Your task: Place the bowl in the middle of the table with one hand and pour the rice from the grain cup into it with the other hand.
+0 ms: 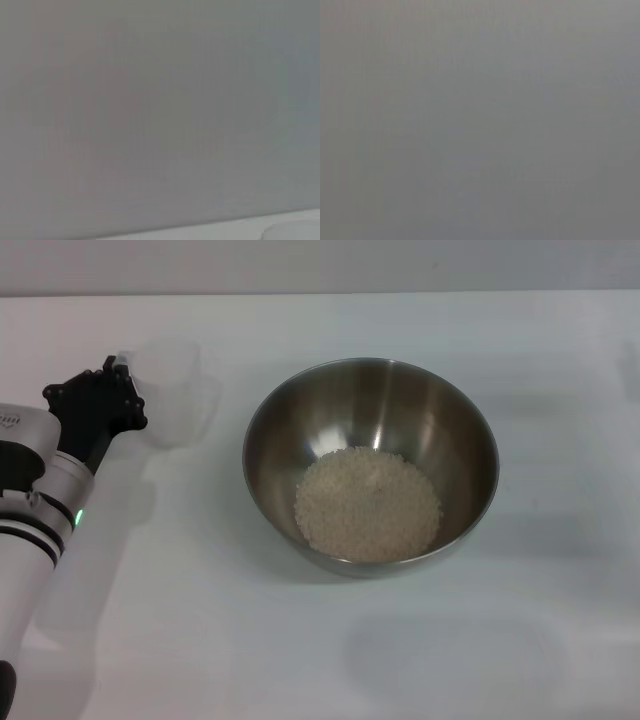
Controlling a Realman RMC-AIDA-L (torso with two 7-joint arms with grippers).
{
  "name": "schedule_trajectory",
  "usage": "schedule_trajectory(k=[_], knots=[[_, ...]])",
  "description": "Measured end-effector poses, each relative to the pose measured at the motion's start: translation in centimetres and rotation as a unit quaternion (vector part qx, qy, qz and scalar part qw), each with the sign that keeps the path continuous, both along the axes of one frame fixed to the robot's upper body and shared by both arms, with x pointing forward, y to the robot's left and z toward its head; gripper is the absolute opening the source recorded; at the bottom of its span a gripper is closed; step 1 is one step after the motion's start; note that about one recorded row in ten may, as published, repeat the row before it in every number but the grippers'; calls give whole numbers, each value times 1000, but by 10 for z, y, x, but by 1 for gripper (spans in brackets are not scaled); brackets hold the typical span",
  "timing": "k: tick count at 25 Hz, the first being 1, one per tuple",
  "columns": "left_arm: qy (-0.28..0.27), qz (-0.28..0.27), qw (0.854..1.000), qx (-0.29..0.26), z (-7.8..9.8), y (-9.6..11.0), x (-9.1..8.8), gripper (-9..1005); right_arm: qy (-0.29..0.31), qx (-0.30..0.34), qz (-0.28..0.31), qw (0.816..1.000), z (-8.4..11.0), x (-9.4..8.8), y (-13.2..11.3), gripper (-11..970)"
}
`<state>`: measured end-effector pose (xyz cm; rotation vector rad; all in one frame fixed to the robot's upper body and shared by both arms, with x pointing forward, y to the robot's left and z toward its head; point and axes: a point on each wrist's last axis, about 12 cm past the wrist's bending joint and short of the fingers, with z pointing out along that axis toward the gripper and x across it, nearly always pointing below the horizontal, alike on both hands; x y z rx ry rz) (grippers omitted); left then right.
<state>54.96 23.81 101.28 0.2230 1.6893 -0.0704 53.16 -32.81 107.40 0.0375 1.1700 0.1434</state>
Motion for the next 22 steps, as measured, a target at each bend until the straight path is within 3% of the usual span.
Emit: schedule_trajectory(k=[18,22], knots=[[30,1,1000,-1,-9,2,-8,76,0,0,1,1000,0,0,0,574],[33,5,999,-12,-11,4,-11,221,0,0,1,1000,0,0,0,574]])
